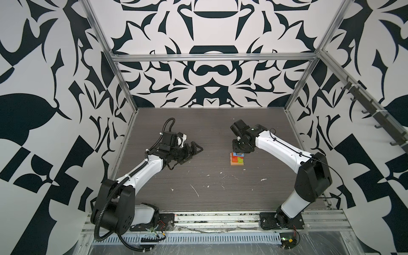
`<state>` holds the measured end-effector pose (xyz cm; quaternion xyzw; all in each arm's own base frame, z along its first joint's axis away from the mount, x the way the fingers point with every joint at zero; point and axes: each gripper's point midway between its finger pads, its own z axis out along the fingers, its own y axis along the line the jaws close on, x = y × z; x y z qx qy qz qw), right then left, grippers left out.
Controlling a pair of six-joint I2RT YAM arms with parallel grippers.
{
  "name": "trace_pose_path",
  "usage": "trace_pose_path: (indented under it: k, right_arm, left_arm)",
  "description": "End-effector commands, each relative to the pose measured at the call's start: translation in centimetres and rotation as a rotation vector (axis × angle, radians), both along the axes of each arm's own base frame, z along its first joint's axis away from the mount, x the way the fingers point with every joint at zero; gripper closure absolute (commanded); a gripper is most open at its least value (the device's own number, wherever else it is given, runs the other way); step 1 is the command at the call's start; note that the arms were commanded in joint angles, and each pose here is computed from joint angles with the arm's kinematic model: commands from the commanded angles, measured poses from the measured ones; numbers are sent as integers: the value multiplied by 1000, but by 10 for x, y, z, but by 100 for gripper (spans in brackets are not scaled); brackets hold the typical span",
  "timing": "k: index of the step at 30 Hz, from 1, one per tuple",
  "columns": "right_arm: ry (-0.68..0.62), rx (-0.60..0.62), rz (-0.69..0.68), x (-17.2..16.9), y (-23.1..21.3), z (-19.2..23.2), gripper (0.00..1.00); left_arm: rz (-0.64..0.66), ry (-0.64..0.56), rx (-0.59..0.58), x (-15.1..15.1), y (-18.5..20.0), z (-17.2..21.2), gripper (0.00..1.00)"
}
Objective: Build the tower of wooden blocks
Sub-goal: 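Lower the red cube onto the wood cube with the right gripper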
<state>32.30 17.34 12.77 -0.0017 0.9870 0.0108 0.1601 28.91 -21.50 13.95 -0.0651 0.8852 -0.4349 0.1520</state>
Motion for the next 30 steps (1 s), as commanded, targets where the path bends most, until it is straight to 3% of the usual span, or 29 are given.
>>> trace_pose_path:
  k: [1, 30]
  right_arm:
    - [-33, -3, 8, 4, -3, 7, 77]
    - [-37, 11, 19, 5, -2, 2, 68]
  left_arm:
    - [-9, -17, -19, 1, -2, 11, 0]
    - [-12, -17, -19, 0, -3, 11, 1]
